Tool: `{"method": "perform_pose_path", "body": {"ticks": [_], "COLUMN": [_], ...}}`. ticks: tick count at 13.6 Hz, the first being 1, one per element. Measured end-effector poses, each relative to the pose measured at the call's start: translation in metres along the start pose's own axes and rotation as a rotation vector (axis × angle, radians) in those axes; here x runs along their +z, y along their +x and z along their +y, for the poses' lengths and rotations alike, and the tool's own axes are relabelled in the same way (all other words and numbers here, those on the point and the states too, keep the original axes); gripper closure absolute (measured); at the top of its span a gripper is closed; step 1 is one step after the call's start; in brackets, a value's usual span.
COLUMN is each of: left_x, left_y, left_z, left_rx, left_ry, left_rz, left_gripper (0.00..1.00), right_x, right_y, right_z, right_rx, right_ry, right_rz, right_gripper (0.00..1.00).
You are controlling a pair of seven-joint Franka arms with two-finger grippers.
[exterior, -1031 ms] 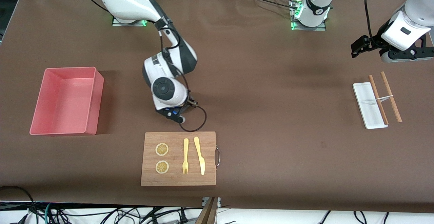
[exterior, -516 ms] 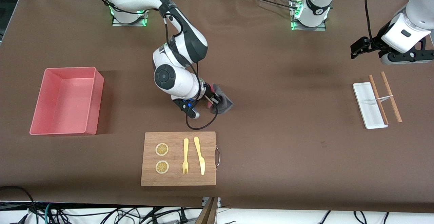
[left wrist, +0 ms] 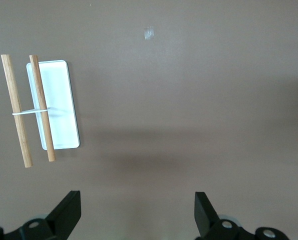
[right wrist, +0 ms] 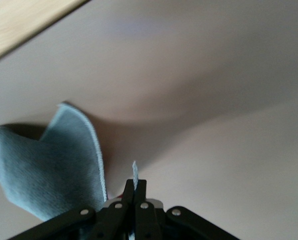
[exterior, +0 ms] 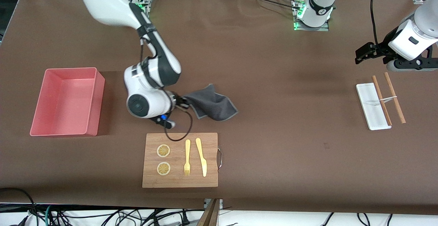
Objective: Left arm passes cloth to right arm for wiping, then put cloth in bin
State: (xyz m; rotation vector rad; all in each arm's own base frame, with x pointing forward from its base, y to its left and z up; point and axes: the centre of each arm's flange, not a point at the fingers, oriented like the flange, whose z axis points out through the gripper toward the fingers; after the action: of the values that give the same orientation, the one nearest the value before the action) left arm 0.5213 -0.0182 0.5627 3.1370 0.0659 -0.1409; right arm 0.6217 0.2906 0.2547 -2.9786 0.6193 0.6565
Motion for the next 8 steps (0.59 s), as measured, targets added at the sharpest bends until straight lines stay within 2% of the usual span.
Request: {"method": "perform_pose_path", "body": {"ticks": [3,8], "left_x": [-0.001,-0.003], "left_y": [0.0,0.005], "left_z": [0.0,0.0], "left_rx": [0.002,0.003], "left_ry": [0.0,-0.002], "left_rz": [0.003,0.007], "left_gripper": [0.0,0.0], "right_x": [-0.013,-0.047], "right_y": [0.038,0.083], "right_z": [0.06,0.15], "right_rx": [-0.089,-0.239], "right_ry": [-0.107,-0.165], "right_rz": [-0.009,-0.04], "right_gripper": [0.98,0.98]}}
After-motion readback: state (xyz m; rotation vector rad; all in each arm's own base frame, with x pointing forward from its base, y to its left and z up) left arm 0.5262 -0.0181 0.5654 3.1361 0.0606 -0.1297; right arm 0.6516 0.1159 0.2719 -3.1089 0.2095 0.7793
